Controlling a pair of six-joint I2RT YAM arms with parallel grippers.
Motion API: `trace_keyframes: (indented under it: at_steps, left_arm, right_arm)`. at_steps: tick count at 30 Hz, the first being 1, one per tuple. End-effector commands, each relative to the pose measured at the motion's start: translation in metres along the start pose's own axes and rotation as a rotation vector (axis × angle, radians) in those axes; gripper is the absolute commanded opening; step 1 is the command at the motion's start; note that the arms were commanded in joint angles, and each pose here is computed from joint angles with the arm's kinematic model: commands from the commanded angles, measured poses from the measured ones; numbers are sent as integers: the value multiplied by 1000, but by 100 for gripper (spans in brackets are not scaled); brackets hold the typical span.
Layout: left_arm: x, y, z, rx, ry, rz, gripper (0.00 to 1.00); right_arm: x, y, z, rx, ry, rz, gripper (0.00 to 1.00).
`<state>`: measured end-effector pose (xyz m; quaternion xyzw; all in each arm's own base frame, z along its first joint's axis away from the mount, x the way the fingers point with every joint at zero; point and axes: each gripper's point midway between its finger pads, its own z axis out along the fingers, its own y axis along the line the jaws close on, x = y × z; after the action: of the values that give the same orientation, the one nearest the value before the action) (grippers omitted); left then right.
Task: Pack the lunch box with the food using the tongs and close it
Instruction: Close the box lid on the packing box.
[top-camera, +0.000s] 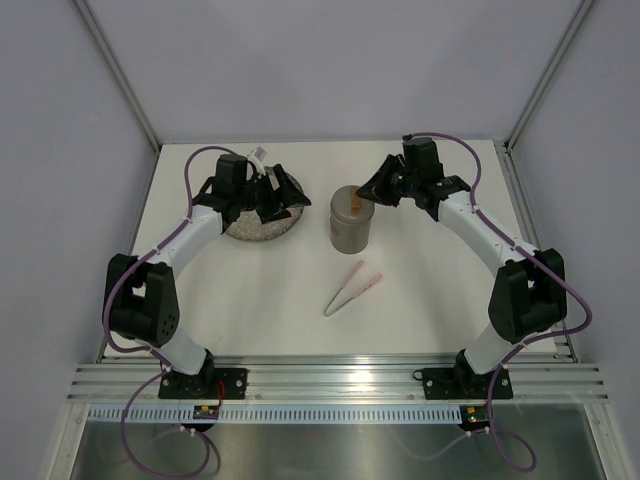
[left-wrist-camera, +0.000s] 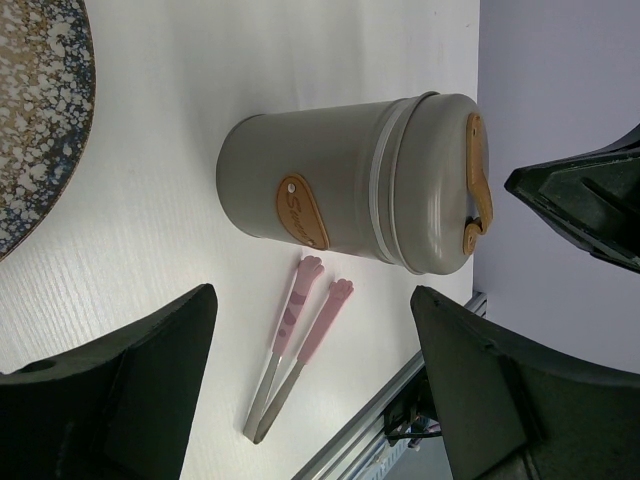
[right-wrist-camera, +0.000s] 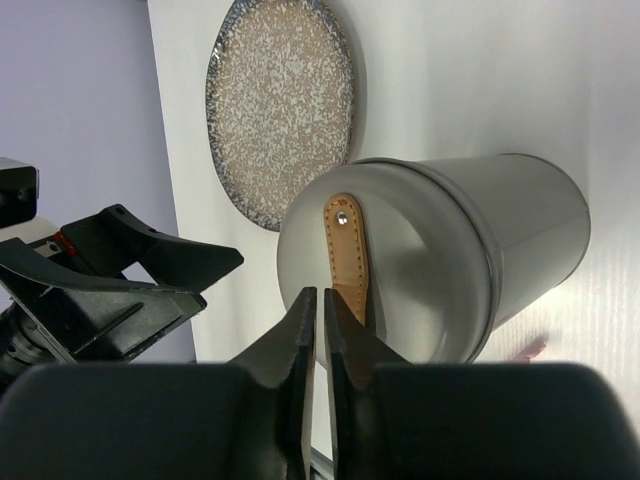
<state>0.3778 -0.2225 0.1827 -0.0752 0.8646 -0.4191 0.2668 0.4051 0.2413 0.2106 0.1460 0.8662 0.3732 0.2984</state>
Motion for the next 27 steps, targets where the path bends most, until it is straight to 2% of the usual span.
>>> trace_keyframes:
  at_steps: [1,6,19,22,27]
  left_arm:
    - [-12,-16,-9,50,-46,54,82]
    - [-10,-14,-10,44,-44,52,82]
    - [-13,-18,-14,41,-58,61,82]
    - [-14,-19,-16,39,-61,65,82]
    - [-14,-18,-16,35,-63,62,82]
  right_arm:
    - [-8,27,-8,-71,-17,-41,11]
    - [-6,30,-6,-80,-14,-43,6]
    - [-12,68,-19,-106,-34,-159,5]
    - [-9,64,-11,-93,-17,-164,5]
    - [17,23,34,-7,91,-137,4]
